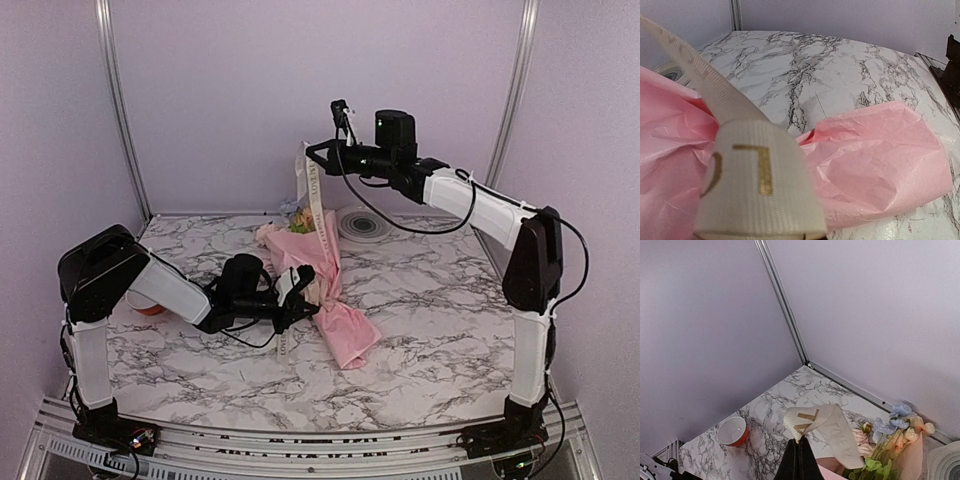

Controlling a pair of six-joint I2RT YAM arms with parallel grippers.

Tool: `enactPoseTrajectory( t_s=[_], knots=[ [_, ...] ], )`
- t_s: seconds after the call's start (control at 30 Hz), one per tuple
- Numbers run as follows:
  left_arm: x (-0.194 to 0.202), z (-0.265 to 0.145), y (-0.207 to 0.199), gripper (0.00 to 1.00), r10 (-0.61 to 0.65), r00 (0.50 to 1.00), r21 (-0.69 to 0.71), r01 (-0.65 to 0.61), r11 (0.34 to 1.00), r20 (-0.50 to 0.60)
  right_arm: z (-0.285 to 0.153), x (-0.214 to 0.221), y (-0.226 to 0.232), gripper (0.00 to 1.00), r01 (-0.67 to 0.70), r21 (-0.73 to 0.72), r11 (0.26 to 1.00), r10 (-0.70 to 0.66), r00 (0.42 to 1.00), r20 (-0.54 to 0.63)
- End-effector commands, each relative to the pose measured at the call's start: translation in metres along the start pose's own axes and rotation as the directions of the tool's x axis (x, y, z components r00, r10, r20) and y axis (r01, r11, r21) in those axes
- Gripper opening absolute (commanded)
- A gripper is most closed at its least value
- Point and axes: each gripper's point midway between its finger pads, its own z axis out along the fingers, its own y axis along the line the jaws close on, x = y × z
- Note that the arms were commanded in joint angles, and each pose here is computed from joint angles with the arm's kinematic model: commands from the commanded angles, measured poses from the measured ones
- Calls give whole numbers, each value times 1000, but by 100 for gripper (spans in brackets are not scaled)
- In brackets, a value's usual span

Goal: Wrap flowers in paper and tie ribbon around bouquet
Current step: Cross the half-tied ribbon over the folded bouquet.

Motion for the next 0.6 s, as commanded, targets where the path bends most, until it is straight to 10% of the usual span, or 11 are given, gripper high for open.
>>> enactPoseTrajectory(
  t_s=[0.0, 0.4, 0.57],
  knots=[
    [-9, -6, -1, 0, 19, 1000, -6, -19, 1000, 5, 26, 5, 55, 0, 18, -116, 993, -19, 1000, -2],
    [-13, -6, -3, 0, 21, 1000, 5, -21, 1000, 2, 67, 52, 135, 0, 14, -316, 949, -42, 996, -81],
    [-13, -4, -4, 0, 10, 1000, 15, -10, 1000, 1, 70, 76, 143, 48, 23, -345, 938, -83, 983, -162]
  ],
)
